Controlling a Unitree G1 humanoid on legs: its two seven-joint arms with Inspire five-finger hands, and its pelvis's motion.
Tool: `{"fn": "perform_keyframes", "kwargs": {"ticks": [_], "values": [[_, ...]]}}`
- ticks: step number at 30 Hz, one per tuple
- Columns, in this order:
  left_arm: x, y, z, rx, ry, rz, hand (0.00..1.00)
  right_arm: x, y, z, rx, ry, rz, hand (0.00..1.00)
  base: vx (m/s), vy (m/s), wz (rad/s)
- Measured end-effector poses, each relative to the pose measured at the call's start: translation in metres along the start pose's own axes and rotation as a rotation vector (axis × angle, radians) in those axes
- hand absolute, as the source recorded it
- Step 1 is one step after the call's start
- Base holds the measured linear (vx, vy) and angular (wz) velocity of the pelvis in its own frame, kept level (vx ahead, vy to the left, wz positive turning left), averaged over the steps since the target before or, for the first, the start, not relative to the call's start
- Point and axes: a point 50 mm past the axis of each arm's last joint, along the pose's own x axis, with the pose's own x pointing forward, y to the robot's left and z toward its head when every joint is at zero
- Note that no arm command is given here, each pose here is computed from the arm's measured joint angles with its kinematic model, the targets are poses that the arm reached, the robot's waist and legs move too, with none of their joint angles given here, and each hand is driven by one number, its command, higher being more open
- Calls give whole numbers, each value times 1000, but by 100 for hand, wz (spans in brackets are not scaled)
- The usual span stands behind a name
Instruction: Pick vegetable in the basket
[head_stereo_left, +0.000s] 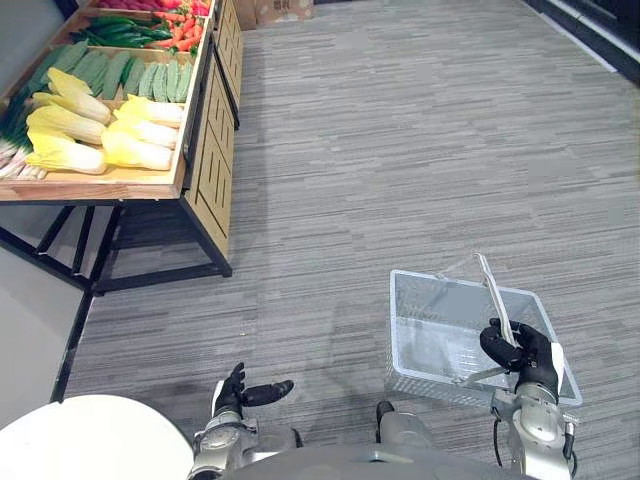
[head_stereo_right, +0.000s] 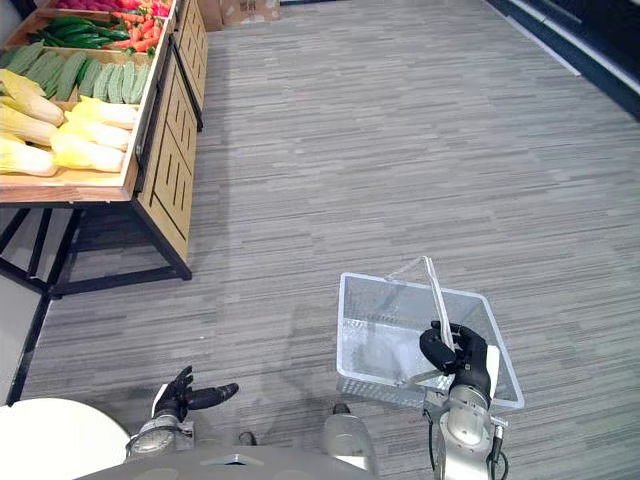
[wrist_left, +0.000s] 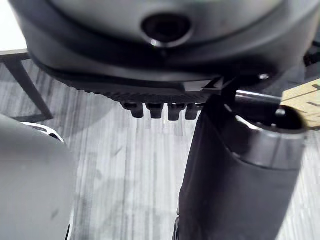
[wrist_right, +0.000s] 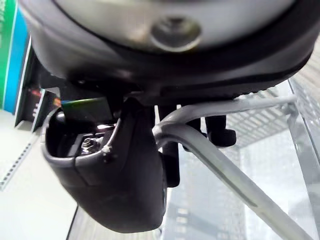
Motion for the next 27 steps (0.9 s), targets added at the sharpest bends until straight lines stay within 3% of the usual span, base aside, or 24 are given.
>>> {"fn": "perform_keyframes", "kwargs": {"ticks": [11,16,19,27], "values": [[1,18,-3,17,27,46,100,-22,-5,-28,21,102,-38,0,102,48,34],[1,29,-6,73,47,62,100,-20,-11,-24,33,87,-68,0,447,-251,44],[1,15,-7,74,50,18,100,-10,-11,-9,34,29,-66,0,424,-260,45],[0,17,-10,32,64,41,100,-7,-3,0,56,-3,-24,0,396,-272,38]]}}
